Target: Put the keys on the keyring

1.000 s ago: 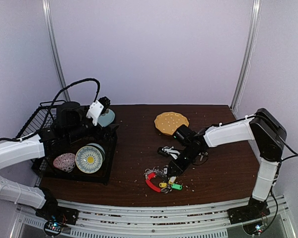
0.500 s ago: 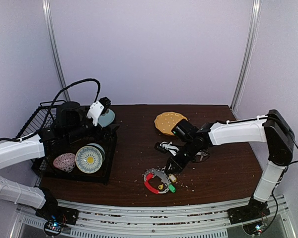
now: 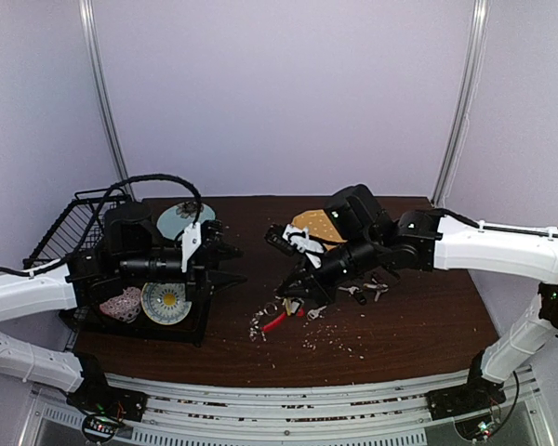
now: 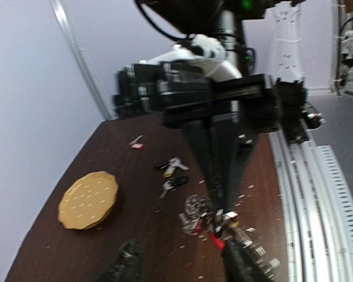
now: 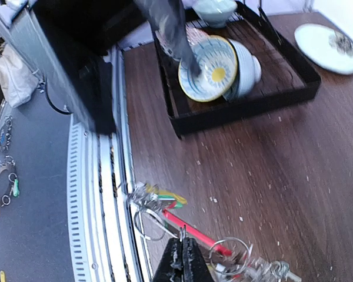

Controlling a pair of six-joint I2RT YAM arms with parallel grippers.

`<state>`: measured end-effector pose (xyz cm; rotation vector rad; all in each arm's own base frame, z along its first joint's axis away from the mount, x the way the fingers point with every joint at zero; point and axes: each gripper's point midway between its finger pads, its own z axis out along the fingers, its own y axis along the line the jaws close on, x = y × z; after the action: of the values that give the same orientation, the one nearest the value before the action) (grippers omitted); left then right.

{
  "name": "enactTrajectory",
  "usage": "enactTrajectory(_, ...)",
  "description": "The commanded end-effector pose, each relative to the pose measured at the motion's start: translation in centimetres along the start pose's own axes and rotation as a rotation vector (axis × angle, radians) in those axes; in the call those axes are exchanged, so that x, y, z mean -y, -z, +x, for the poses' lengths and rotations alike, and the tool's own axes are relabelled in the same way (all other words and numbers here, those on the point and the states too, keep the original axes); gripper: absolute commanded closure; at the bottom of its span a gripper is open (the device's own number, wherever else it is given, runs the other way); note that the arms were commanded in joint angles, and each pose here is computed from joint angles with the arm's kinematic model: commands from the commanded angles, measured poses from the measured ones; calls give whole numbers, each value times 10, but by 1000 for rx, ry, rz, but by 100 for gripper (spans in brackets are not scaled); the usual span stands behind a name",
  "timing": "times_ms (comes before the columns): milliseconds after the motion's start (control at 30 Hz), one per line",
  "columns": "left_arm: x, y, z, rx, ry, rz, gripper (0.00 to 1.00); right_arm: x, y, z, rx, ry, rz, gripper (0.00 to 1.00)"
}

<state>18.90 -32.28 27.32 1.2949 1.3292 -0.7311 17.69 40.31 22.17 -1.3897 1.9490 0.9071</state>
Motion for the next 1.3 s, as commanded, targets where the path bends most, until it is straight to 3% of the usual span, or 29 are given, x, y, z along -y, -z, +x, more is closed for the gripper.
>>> enactTrajectory(0, 37, 4, -25, 112, -65, 175, 67, -26, 17, -48, 139, 143, -14, 100)
enactTrajectory(133, 44, 4, -26, 119, -55, 208, 81, -43, 20, -64, 191, 208, -34, 100)
enactTrajectory(367, 58, 5, -23, 119, -53, 276, 83, -52, 32, -81, 261, 257, -36, 100)
enactTrajectory(667, 56, 3, -16, 95, -67, 255, 73, -45, 44, -91, 317, 256, 33, 100)
enactTrajectory(1000, 31, 0, -14, 74, -84, 101, 64, -7, 58, -113, 454, 38, 233, 100)
enactTrajectory(1267, 6, 17, -25, 75, -152, -63, 56, 23, 46, -108, 467, -94, 367, 100)
